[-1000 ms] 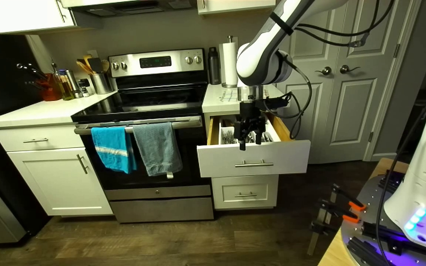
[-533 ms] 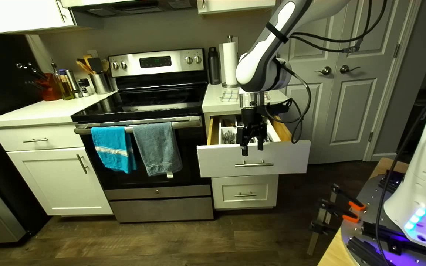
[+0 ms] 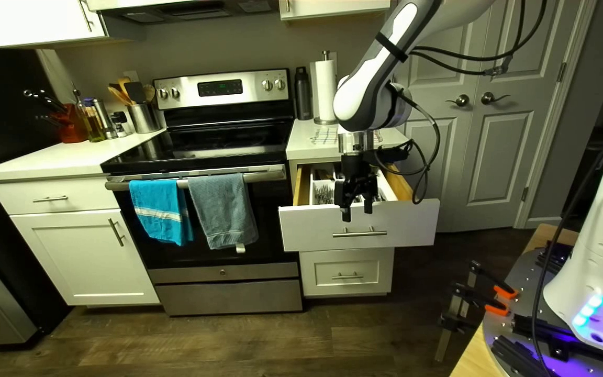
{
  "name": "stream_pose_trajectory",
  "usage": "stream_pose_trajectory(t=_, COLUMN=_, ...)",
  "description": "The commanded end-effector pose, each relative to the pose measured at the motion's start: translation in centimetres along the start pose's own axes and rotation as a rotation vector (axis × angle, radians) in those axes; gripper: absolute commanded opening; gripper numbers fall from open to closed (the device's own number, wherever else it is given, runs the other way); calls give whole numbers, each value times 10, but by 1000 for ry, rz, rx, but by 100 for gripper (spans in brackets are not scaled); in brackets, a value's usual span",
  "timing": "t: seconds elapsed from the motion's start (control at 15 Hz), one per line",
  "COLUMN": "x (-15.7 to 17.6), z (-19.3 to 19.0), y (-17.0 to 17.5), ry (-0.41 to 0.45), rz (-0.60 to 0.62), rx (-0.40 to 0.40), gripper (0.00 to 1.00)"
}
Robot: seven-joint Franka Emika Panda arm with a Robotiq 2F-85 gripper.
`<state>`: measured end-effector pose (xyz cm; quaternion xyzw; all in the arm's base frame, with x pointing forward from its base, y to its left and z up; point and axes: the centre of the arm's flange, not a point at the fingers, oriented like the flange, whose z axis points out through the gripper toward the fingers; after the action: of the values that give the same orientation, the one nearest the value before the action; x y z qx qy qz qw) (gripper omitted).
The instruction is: Close the drawer
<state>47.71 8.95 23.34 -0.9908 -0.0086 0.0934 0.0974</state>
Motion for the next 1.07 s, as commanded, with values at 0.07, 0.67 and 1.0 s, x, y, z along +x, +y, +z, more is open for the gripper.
stream_pose_trajectory(t=0.07, x=13, z=22, y=3, ry=16, rz=3, rx=-10, gripper=100)
stream_pose_trajectory(t=0.67, x=41, z=42, y=9, ry=37, rz=1, rx=0, gripper=100)
stream_pose_trajectory(t=1.0, x=51, z=33, y=20, ry=76, rz=-3, rx=-56, gripper=100)
